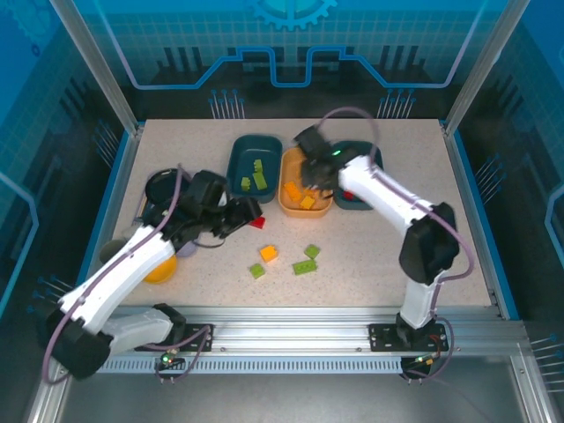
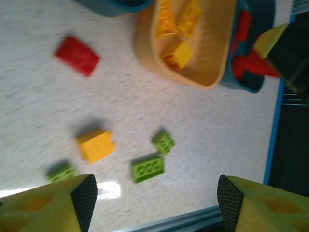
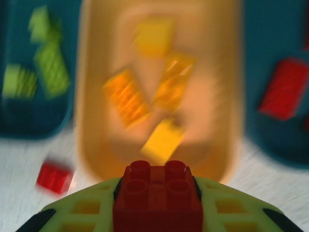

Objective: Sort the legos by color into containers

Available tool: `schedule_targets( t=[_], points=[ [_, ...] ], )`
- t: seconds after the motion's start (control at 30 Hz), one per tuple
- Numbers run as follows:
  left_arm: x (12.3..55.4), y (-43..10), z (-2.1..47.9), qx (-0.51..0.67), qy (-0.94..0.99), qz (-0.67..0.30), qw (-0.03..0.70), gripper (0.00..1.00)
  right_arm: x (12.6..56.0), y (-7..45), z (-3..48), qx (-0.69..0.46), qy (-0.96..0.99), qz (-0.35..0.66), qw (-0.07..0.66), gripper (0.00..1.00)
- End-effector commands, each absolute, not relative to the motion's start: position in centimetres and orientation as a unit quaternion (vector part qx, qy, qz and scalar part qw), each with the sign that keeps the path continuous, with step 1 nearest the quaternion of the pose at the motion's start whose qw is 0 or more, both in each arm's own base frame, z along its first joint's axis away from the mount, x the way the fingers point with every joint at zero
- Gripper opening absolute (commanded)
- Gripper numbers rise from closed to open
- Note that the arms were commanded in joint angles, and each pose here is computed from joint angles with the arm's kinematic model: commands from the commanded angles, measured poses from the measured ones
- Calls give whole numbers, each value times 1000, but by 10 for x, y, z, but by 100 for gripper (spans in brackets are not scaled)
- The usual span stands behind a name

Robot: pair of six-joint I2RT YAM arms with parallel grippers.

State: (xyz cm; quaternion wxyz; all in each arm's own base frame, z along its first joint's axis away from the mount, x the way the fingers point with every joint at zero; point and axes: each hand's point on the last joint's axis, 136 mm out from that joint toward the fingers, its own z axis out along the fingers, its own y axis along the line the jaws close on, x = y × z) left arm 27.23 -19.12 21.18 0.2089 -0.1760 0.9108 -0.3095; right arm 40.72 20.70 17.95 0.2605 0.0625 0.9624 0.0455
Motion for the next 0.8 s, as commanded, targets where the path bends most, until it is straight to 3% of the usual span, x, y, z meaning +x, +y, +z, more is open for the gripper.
schedule_targets(
  t=[0.0, 0.2, 0.4, 0.5, 0.67, 0.77],
  points=[
    [305, -231, 239, -133, 893, -364, 231, 70, 434, 171, 154, 63, 968, 42, 239, 16],
    [344, -255, 227, -139, 903, -344, 216, 70, 503, 125, 119, 116, 972, 59, 195, 18],
    [356, -256, 213, -153, 914, -314, 208, 70, 530, 103, 69, 147, 978, 45, 139, 24],
    [354, -252, 207, -161, 918, -300, 204, 70, 532, 97, 58, 156, 978, 46, 128, 32],
    [341, -240, 195, -170, 927, -272, 193, 69, 530, 100, 79, 150, 977, 64, 139, 58],
    [330, -229, 192, -171, 934, -250, 187, 70, 528, 107, 104, 139, 974, 83, 159, 63]
  ],
)
